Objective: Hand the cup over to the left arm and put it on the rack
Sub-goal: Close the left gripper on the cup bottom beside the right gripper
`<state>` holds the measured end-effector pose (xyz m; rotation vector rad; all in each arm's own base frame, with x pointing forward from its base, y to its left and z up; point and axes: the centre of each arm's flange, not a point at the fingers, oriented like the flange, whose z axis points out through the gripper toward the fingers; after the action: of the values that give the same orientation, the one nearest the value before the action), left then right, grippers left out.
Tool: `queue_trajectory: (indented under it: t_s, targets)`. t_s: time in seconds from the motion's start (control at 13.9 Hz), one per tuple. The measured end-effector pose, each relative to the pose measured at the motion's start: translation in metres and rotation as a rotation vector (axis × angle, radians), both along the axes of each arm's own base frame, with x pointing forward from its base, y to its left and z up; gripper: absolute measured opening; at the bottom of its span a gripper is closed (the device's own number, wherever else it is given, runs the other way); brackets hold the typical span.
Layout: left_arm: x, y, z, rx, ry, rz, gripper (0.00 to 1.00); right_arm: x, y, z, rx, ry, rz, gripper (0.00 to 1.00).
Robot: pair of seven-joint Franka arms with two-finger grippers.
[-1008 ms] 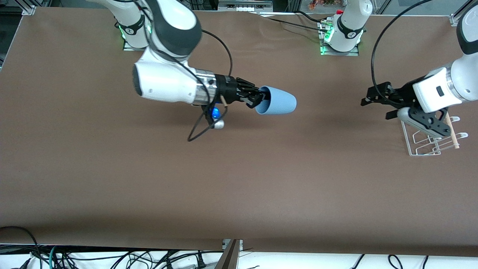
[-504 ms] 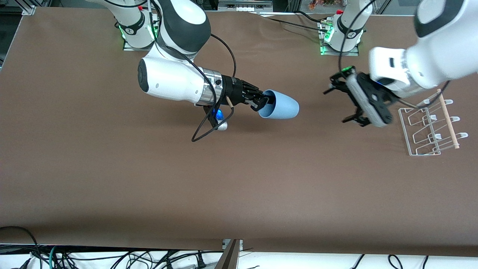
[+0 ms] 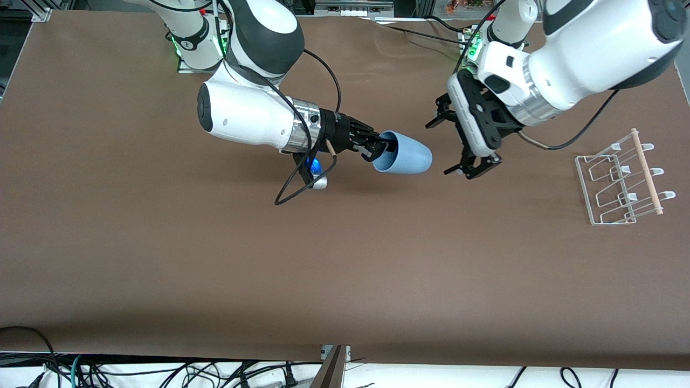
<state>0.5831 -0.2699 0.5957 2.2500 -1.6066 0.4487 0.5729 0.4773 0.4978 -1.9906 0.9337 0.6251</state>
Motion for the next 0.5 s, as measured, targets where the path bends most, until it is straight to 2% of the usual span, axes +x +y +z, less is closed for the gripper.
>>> queue_trajectory:
  t_s: [0.14,0.5]
  targets:
    - [-0.002,-0.012,-0.011,0.028,-0.073,-0.078,1.00,0.002,-0.001,0.006,0.006,-0.006,-0.006,0.04]
    - [-0.013,-0.037,-0.026,0.045,-0.140,-0.158,1.00,0.005,-0.004,0.012,0.009,-0.009,-0.017,0.04]
